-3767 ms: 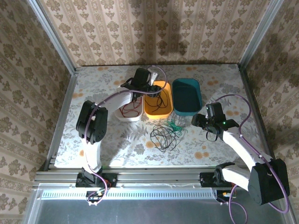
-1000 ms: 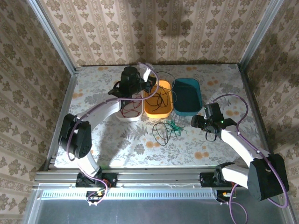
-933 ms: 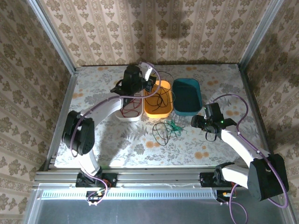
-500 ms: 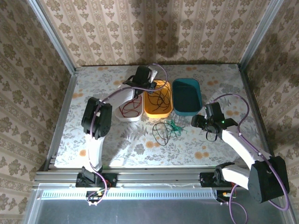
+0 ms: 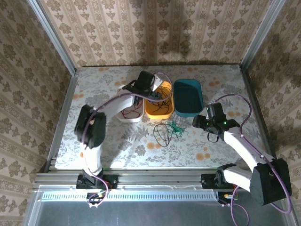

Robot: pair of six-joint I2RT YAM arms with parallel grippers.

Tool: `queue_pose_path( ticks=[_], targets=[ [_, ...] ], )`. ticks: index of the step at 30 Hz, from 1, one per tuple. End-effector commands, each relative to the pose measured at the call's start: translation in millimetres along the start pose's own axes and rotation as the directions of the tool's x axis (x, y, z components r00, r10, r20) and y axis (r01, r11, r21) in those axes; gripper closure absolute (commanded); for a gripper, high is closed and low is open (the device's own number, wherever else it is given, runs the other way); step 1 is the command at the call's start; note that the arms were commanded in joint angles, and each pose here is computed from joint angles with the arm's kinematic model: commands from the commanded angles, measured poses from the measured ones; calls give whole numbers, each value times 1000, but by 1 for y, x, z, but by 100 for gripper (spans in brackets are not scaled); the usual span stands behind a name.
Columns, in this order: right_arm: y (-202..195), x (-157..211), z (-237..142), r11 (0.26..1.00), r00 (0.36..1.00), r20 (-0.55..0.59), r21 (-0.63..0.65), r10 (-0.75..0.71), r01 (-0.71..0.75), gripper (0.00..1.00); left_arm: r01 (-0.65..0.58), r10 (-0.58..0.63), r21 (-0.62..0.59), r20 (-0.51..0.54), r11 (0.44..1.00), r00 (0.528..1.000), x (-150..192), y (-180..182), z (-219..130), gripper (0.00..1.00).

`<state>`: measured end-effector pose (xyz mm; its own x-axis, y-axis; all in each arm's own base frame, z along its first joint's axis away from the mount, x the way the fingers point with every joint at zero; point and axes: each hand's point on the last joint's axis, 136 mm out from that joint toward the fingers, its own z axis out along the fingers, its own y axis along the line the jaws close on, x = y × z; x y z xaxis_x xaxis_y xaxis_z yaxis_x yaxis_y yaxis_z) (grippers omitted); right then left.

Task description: Untangle the cables

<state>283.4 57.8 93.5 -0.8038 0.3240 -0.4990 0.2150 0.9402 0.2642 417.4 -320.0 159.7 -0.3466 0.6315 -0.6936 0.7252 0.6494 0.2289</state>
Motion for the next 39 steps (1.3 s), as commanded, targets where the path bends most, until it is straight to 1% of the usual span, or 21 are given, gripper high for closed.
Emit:
queue_pose_path(
  ticks=[1,3,5,7,10,14,19,22,27,30,31,33,34,36,37,38,39],
  targets=[
    [2,3,4,1000,1000,-16,-7,1,-1,26,-226,209,181,111,957,972,0,-62,-40,25],
    [3,4,6,1000,1000,-27,-7,-5,5,26,-232,219,294,78,927,973,29,-94,-48,24],
    [5,3,9,1000,999,-33,-9,-13,13,26,-207,215,365,20,908,976,60,-117,-50,24],
    [5,3,10,1000,999,-35,-8,-19,19,26,-196,228,376,-43,906,973,87,-129,-45,24],
    [5,2,12,1000,999,-36,-5,-19,18,26,-178,232,358,-113,916,966,110,-139,-33,25],
    [7,2,12,1000,999,-38,-12,-18,18,26,-89,151,332,-165,939,975,112,-143,-19,22],
    [4,3,9,1000,999,-32,-1,-29,29,26,-22,71,287,-161,958,984,111,-138,-6,20],
    [4,4,9,1000,999,-32,-1,-28,28,26,-6,62,273,-196,962,979,118,-136,2,19],
    [3,4,9,1000,999,-32,0,-27,27,26,11,57,232,-283,973,957,140,-133,13,20],
    [3,4,9,1000,999,-30,-1,-26,26,26,4,57,181,-332,984,942,150,-125,15,22],
    [3,4,9,1000,999,-30,-1,-26,26,26,3,54,163,-345,987,937,152,-123,15,25],
    [4,3,8,1000,999,-26,-2,-21,21,26,6,50,151,-367,989,929,158,-121,12,44],
    [4,2,8,1000,1000,-21,-3,-20,20,26,12,49,163,-371,987,927,160,-123,10,52],
    [4,1,8,1000,1000,-15,-1,-17,17,26,25,44,183,-361,983,932,160,-127,8,72],
    [4,0,7,1000,1000,-11,0,-14,14,26,23,43,180,-353,983,934,160,-126,6,84],
    [3,-1,7,1000,1000,-10,2,-12,12,26,22,43,183,-345,983,938,158,-126,5,93],
    [3,-1,7,1000,1000,-8,3,-12,12,26,19,46,186,-335,982,941,156,-126,3,99]
  ],
)
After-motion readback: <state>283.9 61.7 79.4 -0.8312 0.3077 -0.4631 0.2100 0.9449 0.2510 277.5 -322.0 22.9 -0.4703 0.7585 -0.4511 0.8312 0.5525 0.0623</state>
